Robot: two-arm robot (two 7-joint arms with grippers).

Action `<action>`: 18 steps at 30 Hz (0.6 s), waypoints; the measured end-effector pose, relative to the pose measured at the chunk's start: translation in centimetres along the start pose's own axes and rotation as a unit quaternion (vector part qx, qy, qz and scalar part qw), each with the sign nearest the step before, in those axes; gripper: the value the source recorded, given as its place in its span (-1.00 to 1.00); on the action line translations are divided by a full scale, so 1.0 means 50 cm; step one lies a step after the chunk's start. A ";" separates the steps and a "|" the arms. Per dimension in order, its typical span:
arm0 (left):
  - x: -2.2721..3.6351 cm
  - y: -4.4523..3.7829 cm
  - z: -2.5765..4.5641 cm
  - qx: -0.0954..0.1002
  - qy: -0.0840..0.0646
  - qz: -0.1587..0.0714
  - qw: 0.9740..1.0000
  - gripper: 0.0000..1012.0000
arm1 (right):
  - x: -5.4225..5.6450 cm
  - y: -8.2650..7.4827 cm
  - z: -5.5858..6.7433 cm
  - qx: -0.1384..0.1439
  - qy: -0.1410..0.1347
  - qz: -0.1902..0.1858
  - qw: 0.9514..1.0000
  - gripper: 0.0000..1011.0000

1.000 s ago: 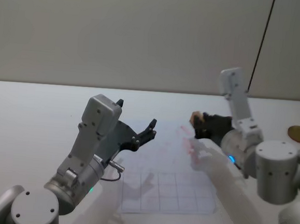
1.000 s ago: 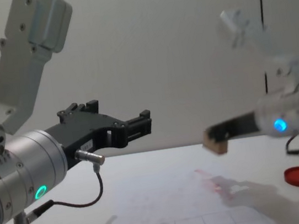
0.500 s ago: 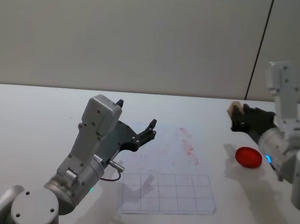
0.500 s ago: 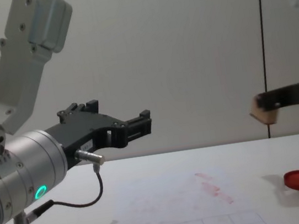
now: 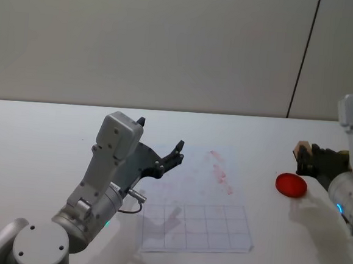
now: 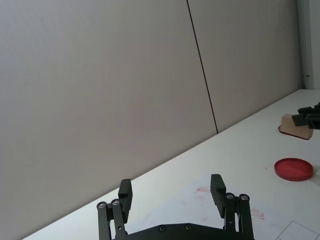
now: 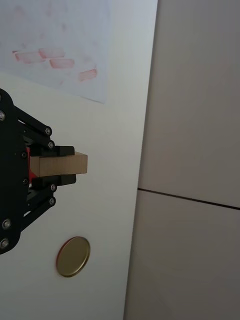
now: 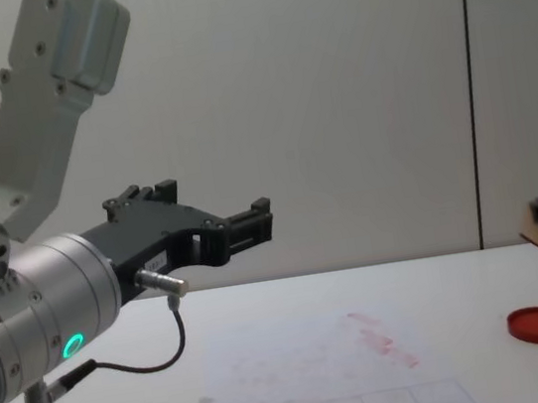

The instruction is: Use the one hand to pick up the stamp and affix it onto the A4 paper.

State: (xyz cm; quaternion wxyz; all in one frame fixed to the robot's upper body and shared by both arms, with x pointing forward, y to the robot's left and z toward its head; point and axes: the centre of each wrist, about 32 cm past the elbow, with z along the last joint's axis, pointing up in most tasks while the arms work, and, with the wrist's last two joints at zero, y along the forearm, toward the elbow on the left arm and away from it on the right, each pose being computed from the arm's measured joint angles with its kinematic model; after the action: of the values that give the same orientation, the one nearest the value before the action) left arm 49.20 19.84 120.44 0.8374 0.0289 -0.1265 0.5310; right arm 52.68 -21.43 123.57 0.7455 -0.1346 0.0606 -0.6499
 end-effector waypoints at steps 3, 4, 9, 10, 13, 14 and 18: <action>0.000 0.000 0.000 0.000 0.000 0.000 1.000 0.96 | 0.005 -0.002 -0.009 -0.009 -0.001 -0.004 1.000 -0.61; 0.000 0.000 0.000 0.000 0.000 0.000 1.000 0.96 | 0.007 -0.002 -0.013 -0.014 -0.002 -0.006 1.000 -0.61; 0.000 0.000 0.000 0.000 0.000 0.000 1.000 0.96 | 0.012 0.003 -0.027 -0.028 -0.006 -0.010 1.000 -0.61; 0.000 0.000 0.000 0.000 0.000 0.000 1.000 0.96 | 0.013 0.005 -0.030 -0.032 -0.007 -0.010 0.999 -0.61; 0.000 0.000 0.000 0.000 0.000 0.000 1.000 0.96 | 0.015 0.012 -0.039 -0.040 -0.010 -0.011 0.999 -0.61; 0.000 0.000 0.000 0.000 0.000 0.000 1.000 0.96 | 0.016 0.016 -0.042 -0.043 -0.011 -0.010 0.999 -0.61; 0.000 0.000 0.000 0.000 0.000 0.000 1.000 0.96 | 0.019 0.028 -0.051 -0.049 -0.014 -0.009 0.999 -0.61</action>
State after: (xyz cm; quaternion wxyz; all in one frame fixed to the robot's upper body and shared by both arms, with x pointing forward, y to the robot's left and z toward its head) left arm 49.20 19.84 120.44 0.8374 0.0289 -0.1265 0.5311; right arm 53.47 -22.51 120.83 0.7330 -0.1806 0.0803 -0.6509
